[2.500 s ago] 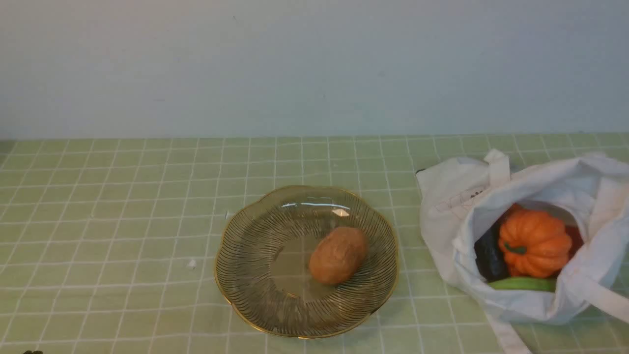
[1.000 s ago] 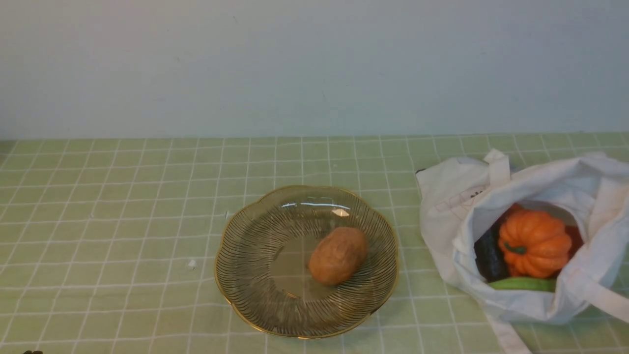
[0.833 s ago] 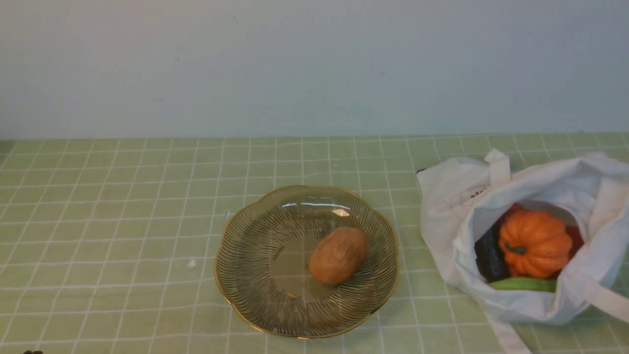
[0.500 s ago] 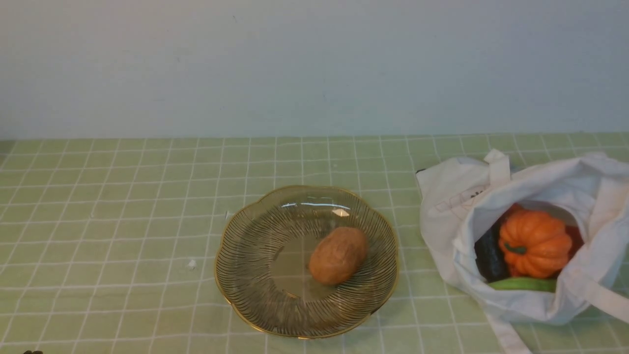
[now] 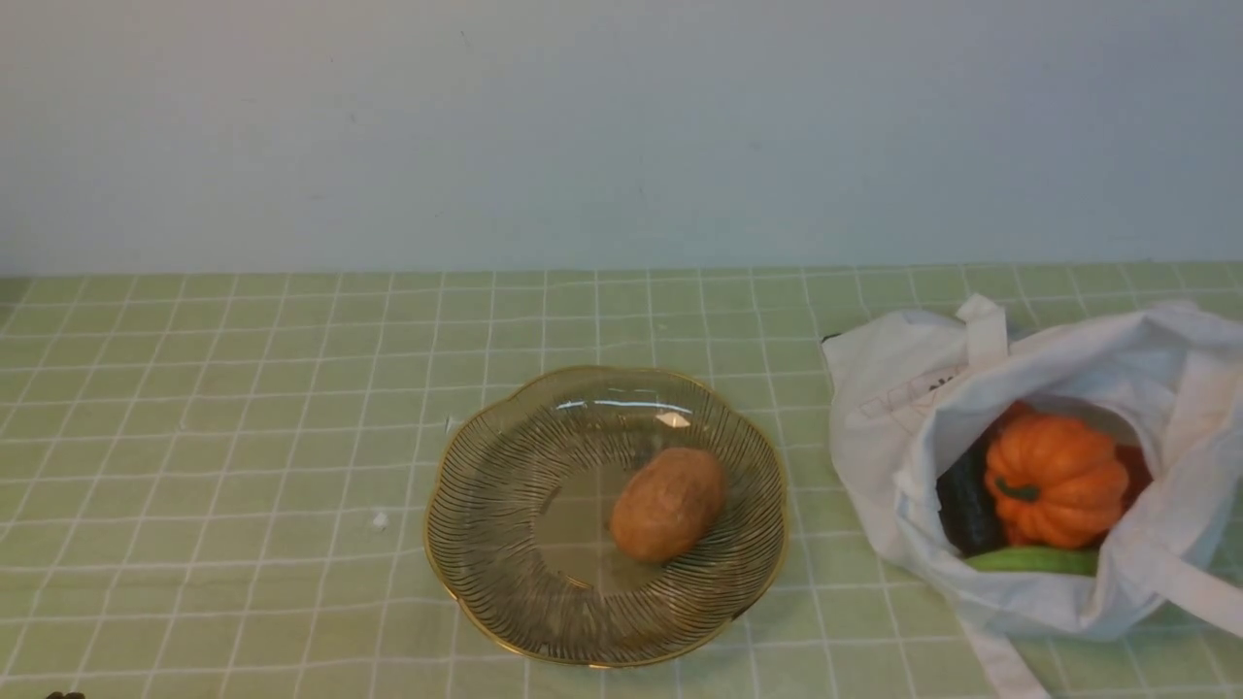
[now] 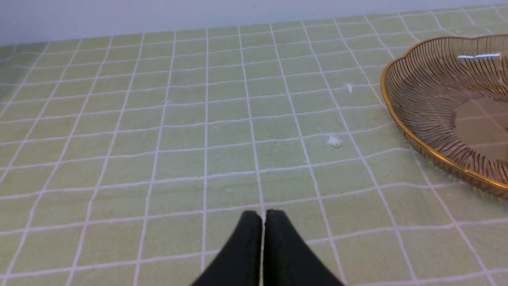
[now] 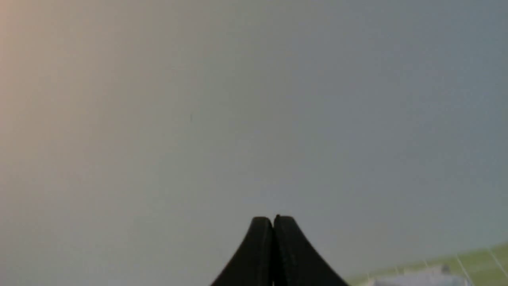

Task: Take vegetables from bag on green coffee tablecloth place on plate.
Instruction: 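Reach into the cloth bag toward the pumpkin with the right gripper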

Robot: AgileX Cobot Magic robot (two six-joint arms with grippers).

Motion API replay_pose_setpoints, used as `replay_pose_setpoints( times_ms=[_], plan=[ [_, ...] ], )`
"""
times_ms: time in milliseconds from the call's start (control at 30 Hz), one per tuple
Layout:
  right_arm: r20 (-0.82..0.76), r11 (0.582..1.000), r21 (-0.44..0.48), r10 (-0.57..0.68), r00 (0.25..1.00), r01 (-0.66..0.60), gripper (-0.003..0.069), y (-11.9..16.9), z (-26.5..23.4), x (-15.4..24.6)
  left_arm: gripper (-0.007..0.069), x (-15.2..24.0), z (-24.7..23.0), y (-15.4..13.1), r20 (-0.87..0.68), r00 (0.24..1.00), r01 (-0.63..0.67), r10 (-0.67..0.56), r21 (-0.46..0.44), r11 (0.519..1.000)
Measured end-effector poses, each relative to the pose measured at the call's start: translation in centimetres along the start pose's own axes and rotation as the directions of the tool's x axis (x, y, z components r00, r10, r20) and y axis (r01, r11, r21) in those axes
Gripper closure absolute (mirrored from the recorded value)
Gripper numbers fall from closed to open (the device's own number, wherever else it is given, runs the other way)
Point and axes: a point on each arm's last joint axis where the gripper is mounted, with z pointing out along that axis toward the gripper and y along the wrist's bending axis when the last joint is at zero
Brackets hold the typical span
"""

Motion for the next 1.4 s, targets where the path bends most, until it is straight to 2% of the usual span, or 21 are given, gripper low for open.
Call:
replay_pose_setpoints(
  times_ms=[33, 100, 133, 200, 300, 367, 567, 733, 833, 900, 933, 967, 1000, 1067, 1200, 1400],
  plan=[
    [-0.034, 1.000, -0.004, -0.013, 0.999, 0.013, 0.0672, 0.2, 0.1, -0.2, 0.0630, 0.0, 0.0, 0.0, 0.000, 1.000, 0.000, 0.000, 0.000, 1.000],
    [-0.347, 0.995, -0.014, -0.093, 0.933, 0.094, 0.0672, 0.3, 3.7, -0.1, 0.0630, 0.0, 0.0, 0.0, 0.000, 1.000, 0.000, 0.000, 0.000, 1.000],
    [-0.387, 0.994, -0.019, -0.106, 0.916, 0.107, 0.0672, 0.2, 4.2, 0.0, 0.0630, 0.0, 0.0, 0.0, 0.000, 1.000, 0.000, 0.000, 0.000, 1.000],
    [-0.574, 0.986, -0.063, -0.165, 0.802, 0.157, 0.0672, -0.3, 7.0, 0.8, 0.0630, 0.0, 0.0, 0.0, 0.000, 1.000, 0.000, 0.000, 0.000, 1.000],
    [-0.695, 0.972, -0.131, -0.232, 0.681, 0.197, 0.0672, -0.9, 10.1, 1.7, 0.0630, 0.0, 0.0, 0.0, 0.000, 1.000, 0.000, 0.000, 0.000, 1.000],
    [-0.758, 0.951, -0.210, -0.304, 0.577, 0.225, 0.0672, -1.7, 13.3, 2.8, 0.0630, 0.0, 0.0, 0.0, 0.000, 1.000, 0.000, 0.000, 0.000, 1.000],
    [-0.807, 0.928, -0.315, -0.371, 0.459, 0.198, 0.0672, -2.4, 17.9, 5.6, 0.0630, 0.0, 0.0, 0.0, 0.000, 1.000, 0.000, 0.000, 0.000, 1.000],
    [-0.783, 0.883, -0.404, -0.469, 0.409, 0.238, 0.0655, -1.0, 20.2, 8.1, 0.0630, 0.0, 0.0, 0.0, 0.000, 1.000, 0.000, 0.000, 0.000, 1.000],
    [-0.750, 0.851, -0.431, -0.522, 0.406, 0.300, 0.0602, 0.1, 21.2, 9.4, 0.0630, 0.0, 0.0, 0.0, 0.000, 1.000, 0.000, 0.000, 0.000, 1.000],
    [-0.745, 0.843, -0.435, -0.535, 0.398, 0.318, 0.0574, 0.4, 21.4, 9.7, 0.0630, 0.0, 0.0, 0.0, 0.000, 1.000, 0.000, 0.000, 0.000, 1.000],
    [-0.741, 0.833, -0.437, -0.547, 0.389, 0.339, 0.0536, 0.5, 21.6, 10.0, 0.0630, 0.0, 0.0, 0.0, 0.000, 1.000, 0.000, 0.000, 0.000, 1.000],
    [-0.744, 0.834, -0.433, -0.545, 0.386, 0.343, 0.0536, 0.5, 21.7, 10.2, 0.0630, 0.0, 0.0, 0.0, 0.000, 1.000, 0.000, 0.000, 0.000, 1.000],
    [-0.746, 0.821, -0.435, -0.558, 0.362, 0.368, 0.0477, 0.4, 21.9, 10.6, 0.0630, 0.0, 0.0, 0.0, 0.000, 1.000, 0.000, 0.000, 0.000, 1.000],
    [-0.755, 0.810, -0.434, -0.566, 0.332, 0.395, 0.0419, 0.0, 22.1, 11.0, 0.0630, 0.0, 0.0, 0.0, 0.000, 1.000, 0.000, 0.000, 0.000, 1.000],
    [-0.762, 0.785, -0.435, -0.582, 0.284, 0.441, 0.0337, -0.6, 22.3, 11.4, 0.0630, 0.0, 0.0, 0.0, 0.000, 1.000, 0.000, 0.000, 0.000, 1.000],
    [-0.771, 0.766, -0.451, -0.593, 0.233, 0.459, 0.0300, -1.1, 22.8, 12.4, 0.0630, 0.0, 0.0, 0.0, 0.000, 1.000, 0.000, 0.000, 0.000, 1.000]
  ],
)
